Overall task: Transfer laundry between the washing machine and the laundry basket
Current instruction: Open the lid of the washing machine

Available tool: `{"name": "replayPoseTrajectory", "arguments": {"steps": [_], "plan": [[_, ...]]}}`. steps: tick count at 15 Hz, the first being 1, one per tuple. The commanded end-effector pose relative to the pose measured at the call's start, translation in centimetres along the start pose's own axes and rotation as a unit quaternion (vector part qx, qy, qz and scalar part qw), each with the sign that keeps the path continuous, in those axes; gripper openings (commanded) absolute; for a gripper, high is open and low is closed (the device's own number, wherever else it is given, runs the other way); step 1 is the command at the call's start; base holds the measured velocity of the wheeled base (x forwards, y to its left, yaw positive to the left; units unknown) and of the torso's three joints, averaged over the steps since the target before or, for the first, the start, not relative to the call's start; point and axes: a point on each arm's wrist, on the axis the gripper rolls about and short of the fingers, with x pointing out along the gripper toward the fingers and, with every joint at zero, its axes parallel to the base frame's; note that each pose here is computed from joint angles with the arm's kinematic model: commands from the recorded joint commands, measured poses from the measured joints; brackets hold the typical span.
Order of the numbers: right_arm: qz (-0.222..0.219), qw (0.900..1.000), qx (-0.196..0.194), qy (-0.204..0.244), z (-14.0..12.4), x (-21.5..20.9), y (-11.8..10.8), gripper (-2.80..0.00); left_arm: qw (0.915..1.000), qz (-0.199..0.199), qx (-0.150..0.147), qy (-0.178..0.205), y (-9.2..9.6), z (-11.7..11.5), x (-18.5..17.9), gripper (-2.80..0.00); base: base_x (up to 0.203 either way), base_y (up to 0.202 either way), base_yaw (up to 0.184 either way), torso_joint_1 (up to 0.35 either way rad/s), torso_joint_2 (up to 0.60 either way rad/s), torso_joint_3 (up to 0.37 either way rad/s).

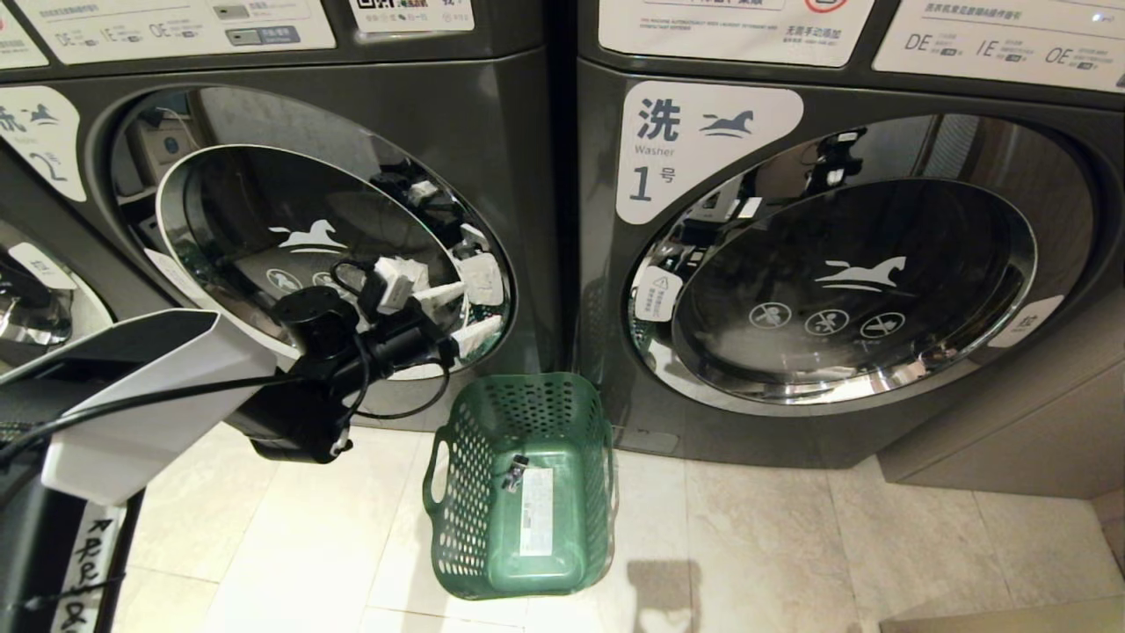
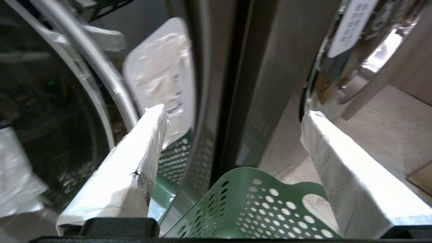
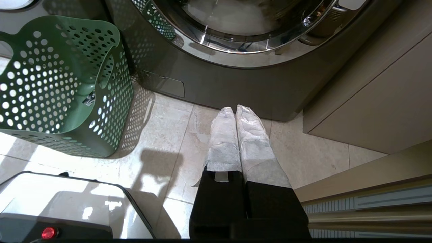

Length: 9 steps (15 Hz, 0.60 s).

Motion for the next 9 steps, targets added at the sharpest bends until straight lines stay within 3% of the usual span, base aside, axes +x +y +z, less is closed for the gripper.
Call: {"name": "replayPoseTrajectory", "arguments": {"steps": [1,9], "plan": [[0.001,1.000,0.000,0.001,0.00,0.01,0.00,-2.80,0.9999,0.014,0.005,-0.005,0.12,0.27,0.03,0.00,0.000,0.000,0.000,0.000,0.00,0.000],[0.001,1.000,0.000,0.001,0.00,0.01,0.00,-2.80,0.9992,0.040,0.003,0.000,0.25,0.29,-0.25,0.00,0.000,0.000,0.000,0.000,0.00,0.000]]}}
